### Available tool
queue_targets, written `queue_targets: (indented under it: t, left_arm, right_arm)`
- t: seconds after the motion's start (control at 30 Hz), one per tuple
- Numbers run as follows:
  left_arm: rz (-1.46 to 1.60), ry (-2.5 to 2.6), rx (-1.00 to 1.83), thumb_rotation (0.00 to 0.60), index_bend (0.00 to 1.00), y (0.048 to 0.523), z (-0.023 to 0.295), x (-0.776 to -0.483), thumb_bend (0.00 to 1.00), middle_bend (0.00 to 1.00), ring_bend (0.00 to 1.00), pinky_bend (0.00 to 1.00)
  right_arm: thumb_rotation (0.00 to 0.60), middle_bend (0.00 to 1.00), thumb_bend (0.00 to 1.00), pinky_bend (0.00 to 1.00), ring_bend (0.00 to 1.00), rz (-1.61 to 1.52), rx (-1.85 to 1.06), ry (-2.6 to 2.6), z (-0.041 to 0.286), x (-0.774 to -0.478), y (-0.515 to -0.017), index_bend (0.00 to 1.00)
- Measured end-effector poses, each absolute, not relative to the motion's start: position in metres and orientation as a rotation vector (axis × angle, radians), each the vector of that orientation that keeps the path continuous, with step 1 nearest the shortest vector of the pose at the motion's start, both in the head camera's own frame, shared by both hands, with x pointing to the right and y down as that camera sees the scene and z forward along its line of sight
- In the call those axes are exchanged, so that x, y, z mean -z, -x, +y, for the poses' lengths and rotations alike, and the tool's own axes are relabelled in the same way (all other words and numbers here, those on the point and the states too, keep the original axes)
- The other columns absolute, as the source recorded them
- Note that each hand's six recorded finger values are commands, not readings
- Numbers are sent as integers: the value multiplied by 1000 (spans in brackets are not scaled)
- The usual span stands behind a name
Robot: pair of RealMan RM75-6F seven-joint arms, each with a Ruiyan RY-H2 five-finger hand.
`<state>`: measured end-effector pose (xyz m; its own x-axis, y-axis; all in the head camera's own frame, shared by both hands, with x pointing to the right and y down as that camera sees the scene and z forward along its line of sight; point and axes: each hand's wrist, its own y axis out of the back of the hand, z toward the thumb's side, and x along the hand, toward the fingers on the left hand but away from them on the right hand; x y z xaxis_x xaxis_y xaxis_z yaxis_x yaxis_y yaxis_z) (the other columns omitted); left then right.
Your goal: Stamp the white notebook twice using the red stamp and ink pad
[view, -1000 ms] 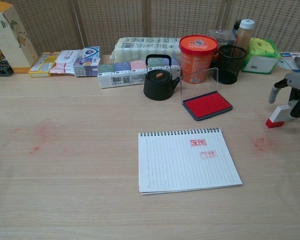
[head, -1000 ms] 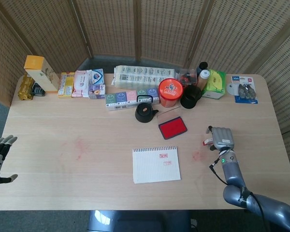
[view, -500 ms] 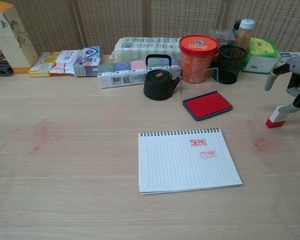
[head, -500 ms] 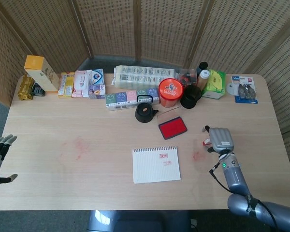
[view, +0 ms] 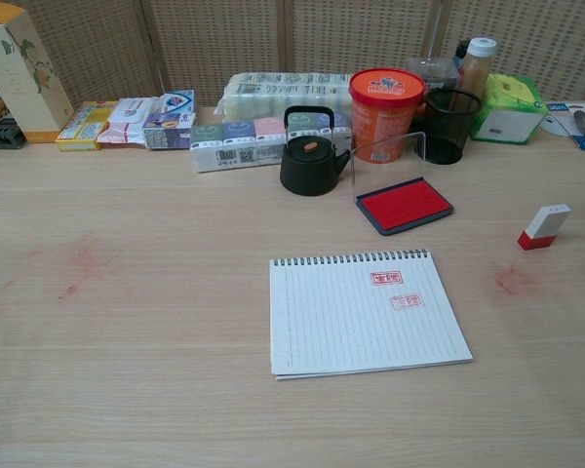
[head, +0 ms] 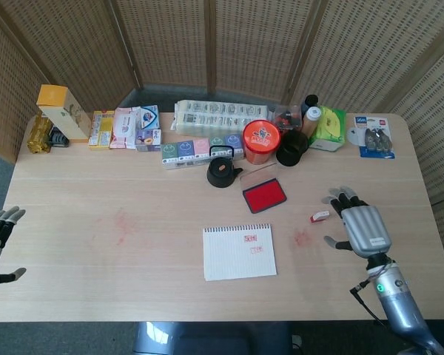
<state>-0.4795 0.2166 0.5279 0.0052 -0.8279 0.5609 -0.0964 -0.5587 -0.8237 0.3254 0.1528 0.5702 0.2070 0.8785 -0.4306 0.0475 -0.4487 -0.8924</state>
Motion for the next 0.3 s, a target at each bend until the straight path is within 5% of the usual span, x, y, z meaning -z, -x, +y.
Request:
queue_targets:
  t: [0.3]
  left_arm:
    - [968,1649,1539,600,0,474,224,-507,0,0,0,3]
  right_arm:
    - [531,139,0,289,58,-1033,-1245,1481,201,-533,-380,255]
